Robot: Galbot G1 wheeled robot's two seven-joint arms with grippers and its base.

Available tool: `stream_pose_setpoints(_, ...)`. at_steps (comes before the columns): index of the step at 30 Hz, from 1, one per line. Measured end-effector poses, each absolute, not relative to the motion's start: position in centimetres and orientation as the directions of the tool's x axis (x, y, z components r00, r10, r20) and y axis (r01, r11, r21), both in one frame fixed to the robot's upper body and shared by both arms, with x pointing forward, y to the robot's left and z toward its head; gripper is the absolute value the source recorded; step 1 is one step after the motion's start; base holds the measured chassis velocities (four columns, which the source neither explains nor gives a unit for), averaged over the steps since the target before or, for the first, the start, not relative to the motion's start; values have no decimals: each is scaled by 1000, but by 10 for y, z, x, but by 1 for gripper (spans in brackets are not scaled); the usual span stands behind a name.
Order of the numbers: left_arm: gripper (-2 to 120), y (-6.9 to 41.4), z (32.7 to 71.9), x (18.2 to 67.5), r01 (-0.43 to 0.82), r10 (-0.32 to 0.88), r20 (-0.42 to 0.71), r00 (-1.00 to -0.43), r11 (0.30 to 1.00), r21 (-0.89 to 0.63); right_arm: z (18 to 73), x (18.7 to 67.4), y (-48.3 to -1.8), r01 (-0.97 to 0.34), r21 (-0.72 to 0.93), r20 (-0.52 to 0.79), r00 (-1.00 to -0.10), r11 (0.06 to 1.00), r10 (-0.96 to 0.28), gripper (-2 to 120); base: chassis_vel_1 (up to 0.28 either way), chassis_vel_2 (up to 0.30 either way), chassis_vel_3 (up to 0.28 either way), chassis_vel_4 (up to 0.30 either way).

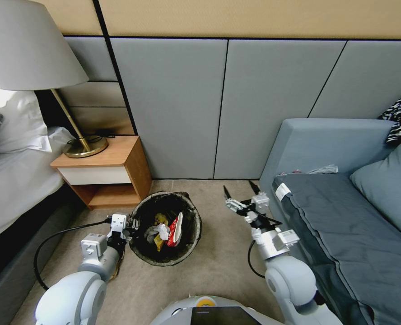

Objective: Pick up the trash bin, then pick up the garbage from the floor and place it into the trash bin.

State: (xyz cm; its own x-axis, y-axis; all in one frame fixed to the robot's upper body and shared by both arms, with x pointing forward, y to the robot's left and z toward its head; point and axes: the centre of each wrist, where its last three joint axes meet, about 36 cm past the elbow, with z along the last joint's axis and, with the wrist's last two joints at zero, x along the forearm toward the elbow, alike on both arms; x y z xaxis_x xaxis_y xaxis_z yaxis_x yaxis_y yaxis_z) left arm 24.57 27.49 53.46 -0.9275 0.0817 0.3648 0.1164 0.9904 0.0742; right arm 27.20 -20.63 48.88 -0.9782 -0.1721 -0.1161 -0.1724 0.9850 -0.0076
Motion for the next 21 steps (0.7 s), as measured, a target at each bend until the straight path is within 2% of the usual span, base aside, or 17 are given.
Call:
stream_pose_setpoints(13,1,276,535,246,111,76,371,-925,991,73,460,261,-222,-105,-36,-91,-990,994,-108,100,0,0,0,0)
stream_pose_setpoints(21,1,276,534,245,106,71,377,-924,992,73,444,248,-228,-75,-43,-86,-993,996,-79,100,61,45,47,49)
